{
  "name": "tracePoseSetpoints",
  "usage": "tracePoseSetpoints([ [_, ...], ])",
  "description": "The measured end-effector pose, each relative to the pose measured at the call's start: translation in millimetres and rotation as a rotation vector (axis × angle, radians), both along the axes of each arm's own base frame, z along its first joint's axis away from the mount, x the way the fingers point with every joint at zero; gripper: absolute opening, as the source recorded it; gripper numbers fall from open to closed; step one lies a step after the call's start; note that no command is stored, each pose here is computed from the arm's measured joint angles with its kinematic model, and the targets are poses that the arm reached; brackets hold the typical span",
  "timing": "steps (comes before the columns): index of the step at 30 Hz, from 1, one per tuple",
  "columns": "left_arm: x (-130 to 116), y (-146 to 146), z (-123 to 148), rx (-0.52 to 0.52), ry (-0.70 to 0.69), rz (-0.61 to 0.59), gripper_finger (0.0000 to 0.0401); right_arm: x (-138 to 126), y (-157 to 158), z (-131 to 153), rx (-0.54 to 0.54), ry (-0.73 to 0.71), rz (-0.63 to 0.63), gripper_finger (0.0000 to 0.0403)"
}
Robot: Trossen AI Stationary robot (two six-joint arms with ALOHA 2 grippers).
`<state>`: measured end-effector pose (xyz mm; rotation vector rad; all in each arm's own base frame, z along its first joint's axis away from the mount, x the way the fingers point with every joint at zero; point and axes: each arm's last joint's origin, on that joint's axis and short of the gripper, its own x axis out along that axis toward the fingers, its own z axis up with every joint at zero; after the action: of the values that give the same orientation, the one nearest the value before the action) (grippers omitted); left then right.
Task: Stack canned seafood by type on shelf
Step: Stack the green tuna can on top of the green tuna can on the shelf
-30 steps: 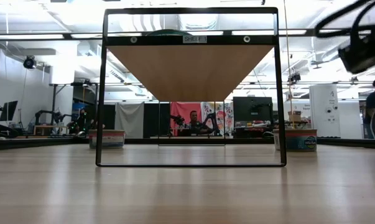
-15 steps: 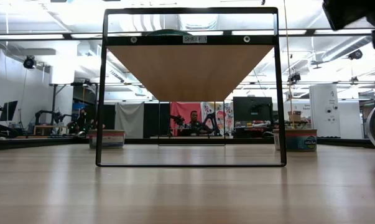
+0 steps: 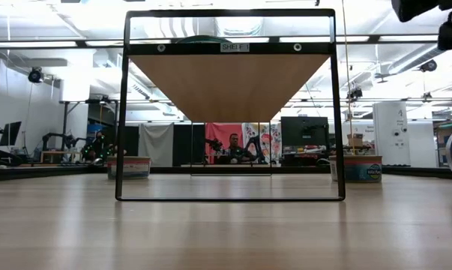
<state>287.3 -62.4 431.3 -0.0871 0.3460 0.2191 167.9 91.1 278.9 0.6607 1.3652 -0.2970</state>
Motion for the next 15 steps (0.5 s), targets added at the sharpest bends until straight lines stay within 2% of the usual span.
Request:
tracePoseSetpoints([
  [4, 0.1, 0.0, 0.2, 0.001, -0.002, -0.001, 0.0000, 4.0, 3.3, -11.5, -0.030, 0.043, 0.046, 0.0200],
  [7, 0.4, -0.1, 1.0, -0.002, -0.010, -0.001, 0.0000, 7.4, 4.9, -22.2, -0.055, 0.087, 0.055, 0.0236],
  [11, 0.5, -0.1, 1.2, 0.001, -0.012, -0.003, 0.0000, 11.6, 8.2, -33.6, -0.045, 0.123, 0.071, 0.0266],
  [15, 0.5, -0.1, 1.2, 0.002, -0.012, -0.003, 0.0000, 13.6, 9.6, -47.6, -0.030, 0.127, 0.064, 0.0275],
])
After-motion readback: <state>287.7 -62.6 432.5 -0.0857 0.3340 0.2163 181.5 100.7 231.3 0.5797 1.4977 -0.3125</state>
